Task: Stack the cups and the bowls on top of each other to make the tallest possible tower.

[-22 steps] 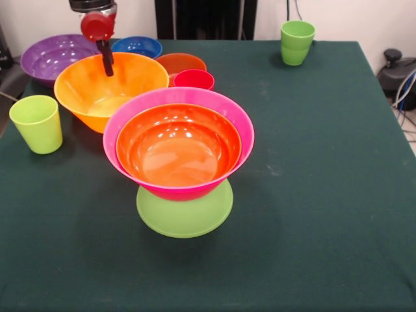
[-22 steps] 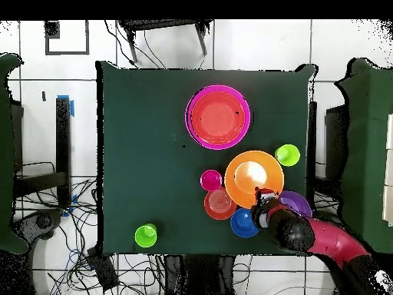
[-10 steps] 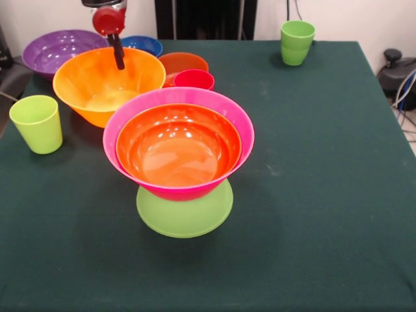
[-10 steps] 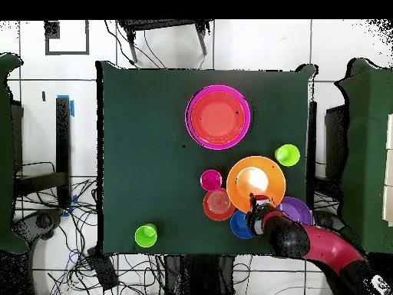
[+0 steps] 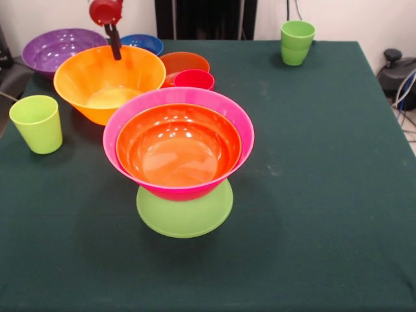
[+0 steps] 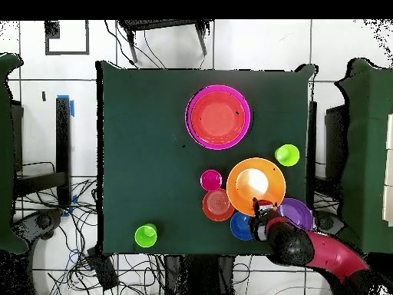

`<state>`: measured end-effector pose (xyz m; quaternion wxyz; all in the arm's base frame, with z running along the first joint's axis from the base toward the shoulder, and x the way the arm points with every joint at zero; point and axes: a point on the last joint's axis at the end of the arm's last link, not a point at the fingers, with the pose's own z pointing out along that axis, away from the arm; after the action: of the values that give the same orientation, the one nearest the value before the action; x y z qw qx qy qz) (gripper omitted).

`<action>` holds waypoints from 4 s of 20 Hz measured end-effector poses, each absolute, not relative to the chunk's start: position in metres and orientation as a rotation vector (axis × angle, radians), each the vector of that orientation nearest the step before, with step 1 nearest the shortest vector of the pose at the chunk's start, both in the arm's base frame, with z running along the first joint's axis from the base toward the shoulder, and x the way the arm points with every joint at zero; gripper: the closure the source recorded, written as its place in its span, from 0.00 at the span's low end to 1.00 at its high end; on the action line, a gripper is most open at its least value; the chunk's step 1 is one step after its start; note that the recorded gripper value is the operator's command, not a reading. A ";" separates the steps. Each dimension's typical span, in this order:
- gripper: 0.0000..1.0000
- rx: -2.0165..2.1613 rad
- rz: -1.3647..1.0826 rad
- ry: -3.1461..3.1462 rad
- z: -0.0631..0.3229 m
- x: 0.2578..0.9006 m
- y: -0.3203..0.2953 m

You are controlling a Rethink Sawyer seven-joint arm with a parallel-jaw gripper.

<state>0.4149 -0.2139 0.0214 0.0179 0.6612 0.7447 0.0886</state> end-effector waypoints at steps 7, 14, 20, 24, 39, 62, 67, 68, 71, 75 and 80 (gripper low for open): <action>0.00 2.051 0.265 2.302 0.027 0.414 -0.219; 0.00 2.053 0.265 2.304 0.027 0.413 -0.218; 0.00 2.058 0.260 2.315 0.023 0.407 -0.216; 0.00 2.059 0.261 2.325 0.023 0.402 -0.213; 0.00 2.095 0.268 2.329 0.026 0.384 -0.209; 0.00 2.046 0.262 2.403 -0.007 0.343 -0.191; 0.00 2.017 0.241 2.396 -0.006 0.343 -0.190; 0.00 2.014 0.238 2.392 -0.005 0.343 -0.191; 0.00 2.006 0.228 2.382 -0.002 0.345 -0.195; 0.00 1.990 0.213 2.368 0.004 0.348 -0.202; 0.00 1.966 0.189 2.345 0.014 0.353 -0.212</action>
<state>0.3534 -0.2121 0.0144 0.0379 0.6407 0.7644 0.0616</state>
